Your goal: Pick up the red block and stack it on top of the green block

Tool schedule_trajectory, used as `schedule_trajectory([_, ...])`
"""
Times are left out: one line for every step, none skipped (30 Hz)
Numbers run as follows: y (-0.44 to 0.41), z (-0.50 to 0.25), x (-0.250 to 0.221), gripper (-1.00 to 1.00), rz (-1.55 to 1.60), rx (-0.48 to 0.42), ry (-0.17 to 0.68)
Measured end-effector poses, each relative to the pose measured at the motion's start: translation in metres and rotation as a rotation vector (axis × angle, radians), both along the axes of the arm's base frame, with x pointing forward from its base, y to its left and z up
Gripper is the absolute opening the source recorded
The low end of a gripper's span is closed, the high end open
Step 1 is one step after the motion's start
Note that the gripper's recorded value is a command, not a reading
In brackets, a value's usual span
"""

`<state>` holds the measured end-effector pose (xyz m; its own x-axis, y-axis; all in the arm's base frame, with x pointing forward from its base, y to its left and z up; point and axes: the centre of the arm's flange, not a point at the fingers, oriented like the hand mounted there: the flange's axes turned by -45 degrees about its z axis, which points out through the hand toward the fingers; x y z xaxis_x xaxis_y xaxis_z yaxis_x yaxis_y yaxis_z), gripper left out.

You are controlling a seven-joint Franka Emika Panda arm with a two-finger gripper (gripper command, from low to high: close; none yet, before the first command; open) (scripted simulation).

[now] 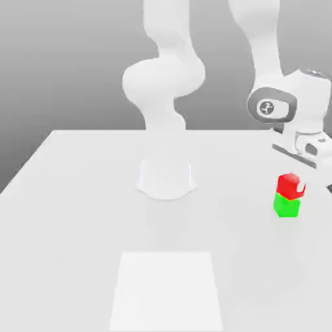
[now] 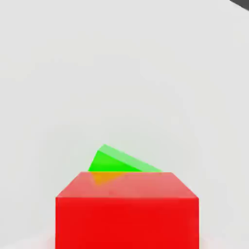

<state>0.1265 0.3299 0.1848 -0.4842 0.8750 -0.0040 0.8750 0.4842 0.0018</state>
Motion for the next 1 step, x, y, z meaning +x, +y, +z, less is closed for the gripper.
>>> schedule_trajectory([0.0,0.0,0.0,1.0,0.0,0.0,0.0])
